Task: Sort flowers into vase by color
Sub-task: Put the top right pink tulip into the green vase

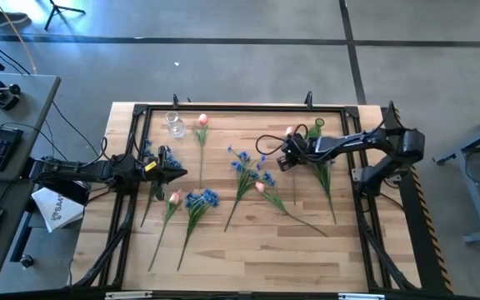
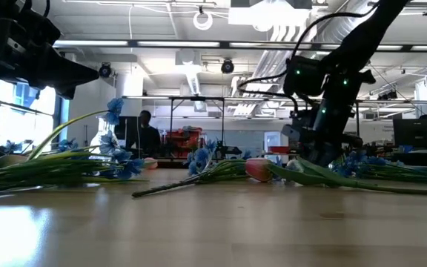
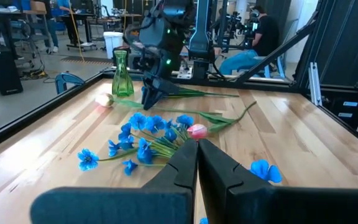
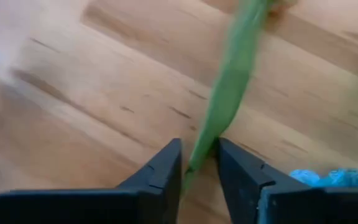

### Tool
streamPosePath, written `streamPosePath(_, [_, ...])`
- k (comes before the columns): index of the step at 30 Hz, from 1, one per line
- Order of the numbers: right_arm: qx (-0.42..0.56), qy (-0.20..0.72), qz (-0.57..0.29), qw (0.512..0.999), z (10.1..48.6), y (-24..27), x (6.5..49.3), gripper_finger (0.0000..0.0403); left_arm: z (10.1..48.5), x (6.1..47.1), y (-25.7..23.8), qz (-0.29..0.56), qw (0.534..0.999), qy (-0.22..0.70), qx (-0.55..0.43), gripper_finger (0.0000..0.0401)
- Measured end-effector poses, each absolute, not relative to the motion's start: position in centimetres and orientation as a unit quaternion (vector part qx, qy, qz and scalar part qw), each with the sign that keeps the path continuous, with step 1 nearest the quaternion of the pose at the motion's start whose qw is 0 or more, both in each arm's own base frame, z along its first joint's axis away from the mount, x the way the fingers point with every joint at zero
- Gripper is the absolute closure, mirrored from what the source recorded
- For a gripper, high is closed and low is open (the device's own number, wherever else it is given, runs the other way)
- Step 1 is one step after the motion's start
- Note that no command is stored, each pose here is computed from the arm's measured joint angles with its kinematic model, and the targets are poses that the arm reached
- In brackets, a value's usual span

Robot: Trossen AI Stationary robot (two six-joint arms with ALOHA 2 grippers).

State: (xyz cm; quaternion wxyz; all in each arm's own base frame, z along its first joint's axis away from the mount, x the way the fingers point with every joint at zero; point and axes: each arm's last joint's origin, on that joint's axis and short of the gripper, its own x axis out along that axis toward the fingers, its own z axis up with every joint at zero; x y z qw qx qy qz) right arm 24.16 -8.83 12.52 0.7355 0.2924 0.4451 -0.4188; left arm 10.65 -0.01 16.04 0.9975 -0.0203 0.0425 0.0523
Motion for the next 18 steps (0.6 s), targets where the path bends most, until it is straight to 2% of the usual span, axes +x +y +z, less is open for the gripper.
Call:
streamPosePath(6, [0.28, 0.458, -0.419, 0.732, 11.8, -8.4, 24.4, 0.0392, 16.0, 10.7, 0.0, 0.052, 0.998, 0.043, -0.02, 0.0398])
streamPosePath(11, [0.255, 0.446, -0.4, 0.759, 13.2, -6.8, 24.4, 0.0396, 16.0, 10.7, 0.0, 0.052, 0.997, 0.043, -0.021, 0.0398])
streamPosePath(16, [0.202, 0.33, -0.356, 0.851, 16.4, -5.0, 24.9, 0.04, 16.0, 10.7, 0.0, 0.052, 0.997, 0.043, -0.022, 0.0398])
streamPosePath(18, [0.179, 0.253, -0.293, 0.905, 17.5, -3.9, 24.9, 0.04, 16.0, 10.7, 0.0, 0.052, 0.997, 0.043, -0.022, 0.0398])
